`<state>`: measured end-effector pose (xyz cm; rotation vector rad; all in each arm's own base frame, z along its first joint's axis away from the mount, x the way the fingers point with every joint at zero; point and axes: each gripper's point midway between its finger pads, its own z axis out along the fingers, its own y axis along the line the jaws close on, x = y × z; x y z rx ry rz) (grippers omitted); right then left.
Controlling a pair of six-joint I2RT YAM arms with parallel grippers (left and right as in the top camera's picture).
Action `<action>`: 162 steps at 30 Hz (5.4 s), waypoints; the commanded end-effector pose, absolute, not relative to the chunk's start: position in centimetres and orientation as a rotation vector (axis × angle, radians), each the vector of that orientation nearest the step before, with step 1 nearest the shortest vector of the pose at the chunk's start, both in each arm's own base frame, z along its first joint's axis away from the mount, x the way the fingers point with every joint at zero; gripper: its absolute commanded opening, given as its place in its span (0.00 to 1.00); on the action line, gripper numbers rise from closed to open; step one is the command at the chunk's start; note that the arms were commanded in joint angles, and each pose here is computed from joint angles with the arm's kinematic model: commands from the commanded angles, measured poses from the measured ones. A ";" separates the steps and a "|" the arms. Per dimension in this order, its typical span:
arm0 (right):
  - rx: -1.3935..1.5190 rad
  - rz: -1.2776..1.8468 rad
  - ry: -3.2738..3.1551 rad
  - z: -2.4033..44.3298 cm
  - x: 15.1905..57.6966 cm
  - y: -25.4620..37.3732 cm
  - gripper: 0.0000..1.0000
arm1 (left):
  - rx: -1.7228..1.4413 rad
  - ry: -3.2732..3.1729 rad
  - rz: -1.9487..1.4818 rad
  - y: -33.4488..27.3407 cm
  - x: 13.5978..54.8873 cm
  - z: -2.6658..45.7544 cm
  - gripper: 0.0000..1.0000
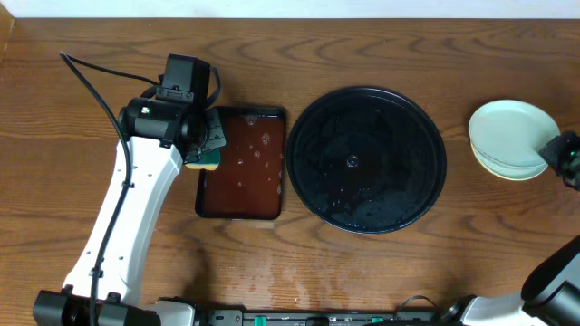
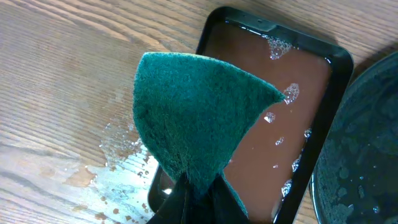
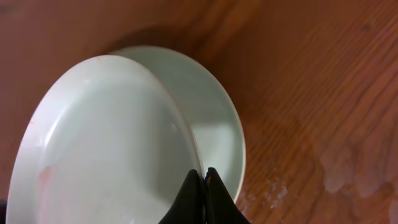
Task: Clean dirty plates on tray and stack at the side
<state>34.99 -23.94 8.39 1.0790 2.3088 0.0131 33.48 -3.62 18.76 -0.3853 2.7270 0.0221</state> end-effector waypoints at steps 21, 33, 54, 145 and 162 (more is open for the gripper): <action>1.161 0.032 2.301 4.9 35.3 -25.1 0.25 | -0.361 2.729 0.026 -3.7 33.8 16.8 0.08; 0.820 0.497 2.372 6.2 39.3 -16.1 0.34 | -0.223 2.710 -0.097 -5.6 34.9 17.1 0.09; 0.300 0.573 2.632 4.9 40.7 -0.5 0.39 | -0.187 2.718 -0.194 -6.8 34.9 8.9 0.08; -0.252 0.250 1.826 36.3 33.2 3.1 0.99 | -0.155 2.342 -0.237 -6.5 36.7 20.4 0.82; -0.447 -0.005 1.271 43.2 16.4 5.6 0.99 | -0.155 2.342 -0.236 -6.5 36.7 20.4 0.82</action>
